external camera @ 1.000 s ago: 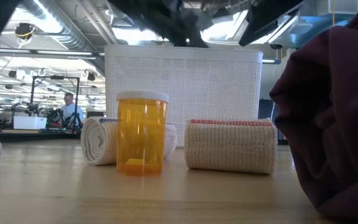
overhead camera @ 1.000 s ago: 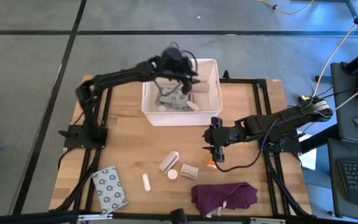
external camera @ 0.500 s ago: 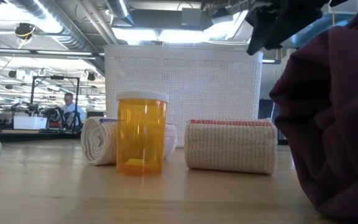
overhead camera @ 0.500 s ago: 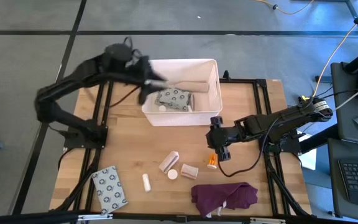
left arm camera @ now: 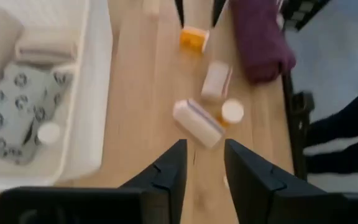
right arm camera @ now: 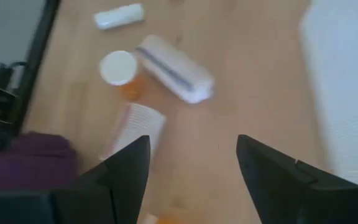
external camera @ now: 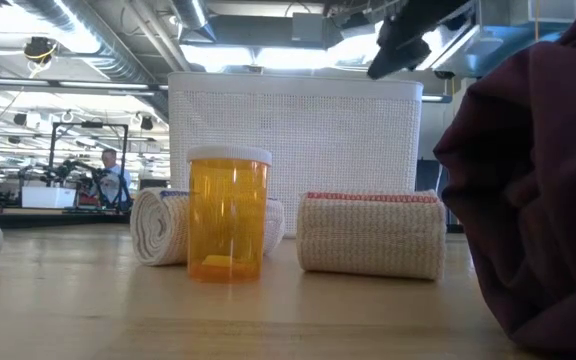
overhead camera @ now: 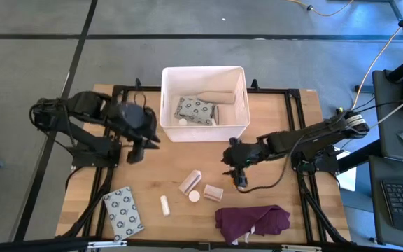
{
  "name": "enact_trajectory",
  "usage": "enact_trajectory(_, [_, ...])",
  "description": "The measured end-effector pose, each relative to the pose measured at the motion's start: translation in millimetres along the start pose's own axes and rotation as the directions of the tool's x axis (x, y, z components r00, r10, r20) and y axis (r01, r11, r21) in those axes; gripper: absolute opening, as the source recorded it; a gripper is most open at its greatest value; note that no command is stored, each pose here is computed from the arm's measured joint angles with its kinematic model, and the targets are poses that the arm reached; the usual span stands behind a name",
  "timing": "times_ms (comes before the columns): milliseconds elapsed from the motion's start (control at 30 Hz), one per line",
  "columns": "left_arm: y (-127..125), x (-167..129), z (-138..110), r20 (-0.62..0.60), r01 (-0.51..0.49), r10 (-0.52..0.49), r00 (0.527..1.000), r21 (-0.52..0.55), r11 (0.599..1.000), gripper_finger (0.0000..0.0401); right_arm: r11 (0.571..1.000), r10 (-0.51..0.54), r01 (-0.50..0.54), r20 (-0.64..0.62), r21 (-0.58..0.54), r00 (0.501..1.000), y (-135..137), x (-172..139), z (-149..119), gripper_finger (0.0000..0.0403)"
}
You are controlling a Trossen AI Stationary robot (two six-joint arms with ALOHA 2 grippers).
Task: Pick & place medical supplies in basket/bin
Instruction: Put the light brown and red bandage into the white bin
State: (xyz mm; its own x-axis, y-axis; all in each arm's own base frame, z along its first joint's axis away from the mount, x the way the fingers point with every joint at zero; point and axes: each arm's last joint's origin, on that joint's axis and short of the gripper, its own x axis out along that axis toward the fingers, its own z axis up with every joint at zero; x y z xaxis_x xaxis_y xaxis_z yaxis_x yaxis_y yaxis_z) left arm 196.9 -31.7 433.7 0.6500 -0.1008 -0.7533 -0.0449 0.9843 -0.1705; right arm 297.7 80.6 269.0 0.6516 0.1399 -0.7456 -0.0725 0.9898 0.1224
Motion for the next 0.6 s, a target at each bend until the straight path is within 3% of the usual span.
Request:
enact_trajectory(300, [-20.7, 15.3, -8.8, -0.128, -0.026, 0.02, 0.992, -0.043, 0.999, 0.0041, 0.976, 0.181, -0.17, -0.075, 0.132, 0.981, 32.6, 71.8, -13.1, 0.0241])
enact_trajectory(600, [-29.9, 20.4, -10.3, -0.149, -0.001, 0.004, 0.989, 0.025, 1.0, 0.0016, 0.993, 0.076, -0.061, -0.148, 0.103, 0.986, 58.6, 117.4, -15.9, 0.0241])
